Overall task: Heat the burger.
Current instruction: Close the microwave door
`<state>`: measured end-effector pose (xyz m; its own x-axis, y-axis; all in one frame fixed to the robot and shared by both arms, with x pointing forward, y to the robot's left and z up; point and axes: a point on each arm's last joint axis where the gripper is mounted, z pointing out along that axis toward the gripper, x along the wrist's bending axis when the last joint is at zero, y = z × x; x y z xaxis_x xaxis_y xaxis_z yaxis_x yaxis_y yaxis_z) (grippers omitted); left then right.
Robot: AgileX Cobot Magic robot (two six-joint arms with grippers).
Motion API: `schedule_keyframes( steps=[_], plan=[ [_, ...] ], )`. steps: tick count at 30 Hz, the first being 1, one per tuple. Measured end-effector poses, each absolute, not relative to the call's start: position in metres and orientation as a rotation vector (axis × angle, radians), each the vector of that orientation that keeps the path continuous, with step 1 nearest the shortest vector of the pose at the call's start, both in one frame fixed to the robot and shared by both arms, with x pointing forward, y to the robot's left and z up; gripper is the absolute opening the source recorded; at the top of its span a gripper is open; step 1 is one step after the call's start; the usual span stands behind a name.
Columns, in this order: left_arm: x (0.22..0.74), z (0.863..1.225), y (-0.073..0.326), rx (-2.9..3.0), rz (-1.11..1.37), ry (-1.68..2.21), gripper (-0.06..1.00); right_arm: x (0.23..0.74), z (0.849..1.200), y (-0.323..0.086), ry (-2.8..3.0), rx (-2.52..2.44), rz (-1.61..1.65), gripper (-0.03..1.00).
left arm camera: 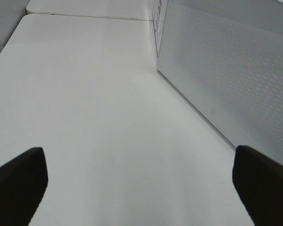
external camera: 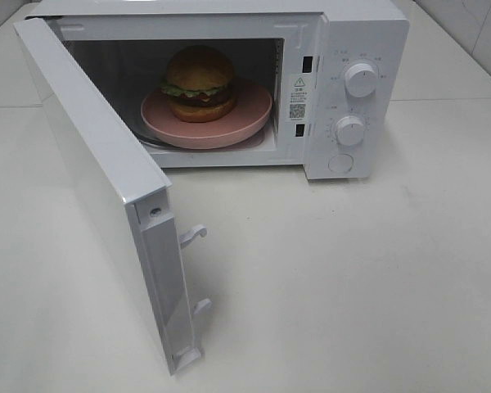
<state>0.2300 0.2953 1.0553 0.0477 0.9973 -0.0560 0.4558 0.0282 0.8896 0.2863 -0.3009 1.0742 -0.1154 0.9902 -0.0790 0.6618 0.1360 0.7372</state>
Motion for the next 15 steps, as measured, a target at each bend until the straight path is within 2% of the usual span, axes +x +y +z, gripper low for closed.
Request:
schedule_keyframes(
  steps=[15],
  plan=[
    [0.230, 1.055, 0.295, 1.539, 0.870, 1.518, 0.99, 0.243, 1.059, -0.309, 1.451, 1.567, 0.946, 0.76]
  ],
)
